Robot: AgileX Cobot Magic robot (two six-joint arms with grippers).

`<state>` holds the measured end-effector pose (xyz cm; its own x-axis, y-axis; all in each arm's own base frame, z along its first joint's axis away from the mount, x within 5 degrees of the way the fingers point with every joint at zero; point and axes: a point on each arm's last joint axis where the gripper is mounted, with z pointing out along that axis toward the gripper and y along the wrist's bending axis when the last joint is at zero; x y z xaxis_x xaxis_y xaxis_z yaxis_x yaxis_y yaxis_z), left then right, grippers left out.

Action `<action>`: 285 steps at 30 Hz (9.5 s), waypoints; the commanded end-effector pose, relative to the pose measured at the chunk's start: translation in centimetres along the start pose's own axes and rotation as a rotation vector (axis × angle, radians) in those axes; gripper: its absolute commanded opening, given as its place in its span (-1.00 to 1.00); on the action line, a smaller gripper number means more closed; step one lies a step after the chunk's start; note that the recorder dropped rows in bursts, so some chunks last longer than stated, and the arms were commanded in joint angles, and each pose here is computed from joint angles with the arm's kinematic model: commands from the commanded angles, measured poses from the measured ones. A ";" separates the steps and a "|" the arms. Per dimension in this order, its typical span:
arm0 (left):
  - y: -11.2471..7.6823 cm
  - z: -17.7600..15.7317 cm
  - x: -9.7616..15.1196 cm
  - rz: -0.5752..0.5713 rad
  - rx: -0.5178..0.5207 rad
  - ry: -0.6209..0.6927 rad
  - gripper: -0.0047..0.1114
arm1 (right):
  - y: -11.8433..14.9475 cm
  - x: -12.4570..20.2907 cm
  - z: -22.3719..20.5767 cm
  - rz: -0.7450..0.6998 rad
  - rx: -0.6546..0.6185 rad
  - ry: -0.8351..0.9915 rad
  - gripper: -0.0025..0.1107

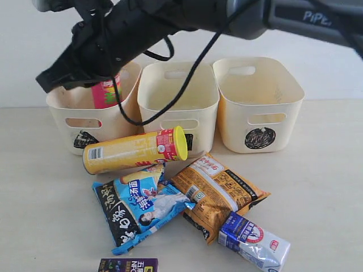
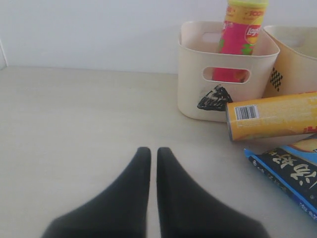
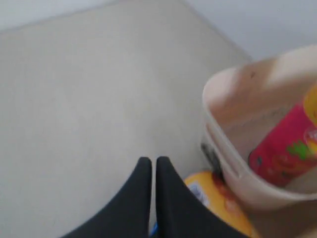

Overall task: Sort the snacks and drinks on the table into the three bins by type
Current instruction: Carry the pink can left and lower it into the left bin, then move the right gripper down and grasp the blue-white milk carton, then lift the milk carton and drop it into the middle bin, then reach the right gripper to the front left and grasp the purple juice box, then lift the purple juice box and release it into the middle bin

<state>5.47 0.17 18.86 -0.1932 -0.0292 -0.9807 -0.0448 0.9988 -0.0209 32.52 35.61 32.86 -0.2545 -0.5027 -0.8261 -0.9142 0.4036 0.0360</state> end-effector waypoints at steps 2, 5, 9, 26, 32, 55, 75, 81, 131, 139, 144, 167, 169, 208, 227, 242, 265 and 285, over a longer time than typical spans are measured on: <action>0.0 0.0 0.1 -0.004 -0.004 0.000 -0.85 | -1.1 1.7 -4.9 0.071 -0.115 0.275 -0.96; 0.0 0.0 0.1 -0.004 -0.004 0.000 -0.85 | -0.8 2.1 -6.7 0.104 -0.142 0.352 -0.96; 0.0 0.0 0.1 -0.004 -0.004 0.000 -0.85 | 0.1 3.1 -8.9 0.138 -0.097 0.397 -0.96; 0.0 0.0 0.1 -0.003 0.000 0.000 -0.85 | 2.8 12.7 -11.8 0.188 -0.079 0.699 -0.96; 0.0 0.0 0.1 -0.003 0.000 -0.004 -0.85 | 2.1 15.5 -11.5 0.226 -0.081 0.760 -0.96; 0.0 0.0 0.1 -0.003 0.000 -0.004 -0.85 | -2.7 24.1 -8.1 0.336 0.089 0.773 0.34; 0.0 0.0 0.1 -0.003 0.000 -0.002 -0.85 | -3.0 24.4 -7.4 0.374 0.076 0.798 -0.96; 0.0 0.0 0.1 -0.003 0.000 -0.002 -0.85 | -2.3 20.6 -10.1 0.352 0.063 0.736 -0.96; 0.0 0.0 0.1 -0.003 0.000 -0.004 -0.85 | -16.0 9.7 1.3 0.308 0.498 -0.061 0.05; 0.0 0.0 0.1 -0.004 -0.002 -0.004 -0.85 | -14.8 8.6 -0.7 0.302 0.452 0.022 0.03; 0.0 0.0 0.1 -0.004 -0.002 -0.004 -0.85 | -13.5 7.1 -3.3 0.262 0.423 0.073 -0.41; 0.0 0.0 0.1 -0.004 -0.002 -0.005 -0.85 | -2.1 7.6 -5.0 0.281 -0.073 0.565 -0.96; 0.0 0.0 0.1 -0.004 -0.002 -0.005 -0.85 | -0.6 7.5 -5.0 0.252 -0.097 0.576 -0.96; 0.0 0.0 0.1 -0.004 -0.002 -0.002 -0.85 | 9.4 17.4 6.2 -0.261 -0.226 0.745 0.43; 0.0 0.0 0.0 -0.004 -0.002 -0.007 -0.85 | 9.3 18.3 6.7 -0.258 -0.236 0.786 -0.88; 0.0 0.0 0.0 -0.004 -0.002 -0.007 -0.85 | 8.9 9.2 -2.9 -0.403 -0.021 0.524 -0.96; 0.0 0.0 0.1 -0.004 -0.002 -0.002 -0.85 | -6.8 4.6 -9.3 0.318 0.582 -0.269 -0.96; 0.0 0.0 0.0 -0.004 -0.002 -0.007 -0.85 | -14.6 9.0 1.4 0.465 0.678 -0.037 -0.60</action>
<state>5.47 0.17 18.86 -0.1932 -0.0292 -0.9807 -0.0448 0.9988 -0.0209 43.62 26.38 24.01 -0.5473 -0.1495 -0.8234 -0.3248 0.9447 0.0443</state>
